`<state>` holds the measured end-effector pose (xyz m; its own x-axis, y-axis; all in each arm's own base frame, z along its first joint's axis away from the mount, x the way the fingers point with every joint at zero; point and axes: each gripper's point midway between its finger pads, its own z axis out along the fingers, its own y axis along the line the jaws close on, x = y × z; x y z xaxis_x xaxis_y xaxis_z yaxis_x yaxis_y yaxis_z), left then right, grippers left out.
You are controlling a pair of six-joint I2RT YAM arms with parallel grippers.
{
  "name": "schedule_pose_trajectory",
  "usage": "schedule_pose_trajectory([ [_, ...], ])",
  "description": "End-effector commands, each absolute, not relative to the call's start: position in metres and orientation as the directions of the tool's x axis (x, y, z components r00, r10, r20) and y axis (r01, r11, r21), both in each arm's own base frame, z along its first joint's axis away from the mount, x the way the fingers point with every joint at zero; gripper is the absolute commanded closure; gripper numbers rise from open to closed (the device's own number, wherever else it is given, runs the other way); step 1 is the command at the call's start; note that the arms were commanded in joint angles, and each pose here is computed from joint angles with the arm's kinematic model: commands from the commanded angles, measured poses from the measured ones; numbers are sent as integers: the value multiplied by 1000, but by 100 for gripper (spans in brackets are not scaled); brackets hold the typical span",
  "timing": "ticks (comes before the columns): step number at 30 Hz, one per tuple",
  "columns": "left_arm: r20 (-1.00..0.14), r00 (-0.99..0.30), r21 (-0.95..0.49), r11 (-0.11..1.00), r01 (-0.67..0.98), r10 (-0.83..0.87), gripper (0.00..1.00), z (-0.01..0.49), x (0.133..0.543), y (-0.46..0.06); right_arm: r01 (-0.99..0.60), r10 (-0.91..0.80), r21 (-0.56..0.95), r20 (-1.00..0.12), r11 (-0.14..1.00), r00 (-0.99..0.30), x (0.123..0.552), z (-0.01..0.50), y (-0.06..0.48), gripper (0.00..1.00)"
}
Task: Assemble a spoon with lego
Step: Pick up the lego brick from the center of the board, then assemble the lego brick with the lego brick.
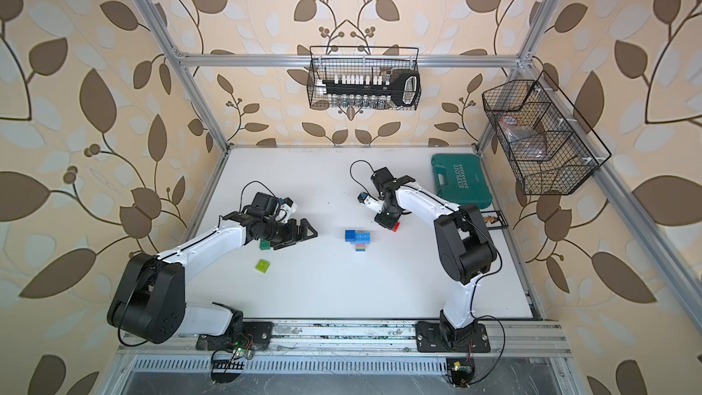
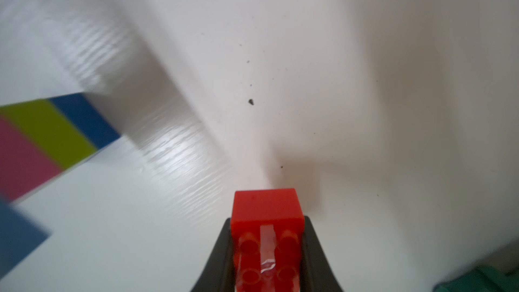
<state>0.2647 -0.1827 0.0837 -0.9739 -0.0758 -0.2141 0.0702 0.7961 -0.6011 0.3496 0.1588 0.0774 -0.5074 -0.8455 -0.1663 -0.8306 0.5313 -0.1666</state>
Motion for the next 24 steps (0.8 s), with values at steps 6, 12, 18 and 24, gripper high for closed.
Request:
schedule_pose_trajectory([
  [6,-252,-966,-599,793,108,-59,1,87,264,-185,-973,-984,-186,-134,139,-115,280,152,187,100],
  [12,-259,-964,-598,794,111,-60,1,88,264,-185,-983,-990,-185,-138,-1,27,270,155,207,100],
  [18,-254,-966,-602,791,115,-53,1,88,263,-188,-986,-984,-159,-159,-56,81,274,146,229,100],
  [24,-256,-965,-600,792,117,-52,1,87,262,-188,-994,-979,-105,-193,-41,61,276,141,247,100],
])
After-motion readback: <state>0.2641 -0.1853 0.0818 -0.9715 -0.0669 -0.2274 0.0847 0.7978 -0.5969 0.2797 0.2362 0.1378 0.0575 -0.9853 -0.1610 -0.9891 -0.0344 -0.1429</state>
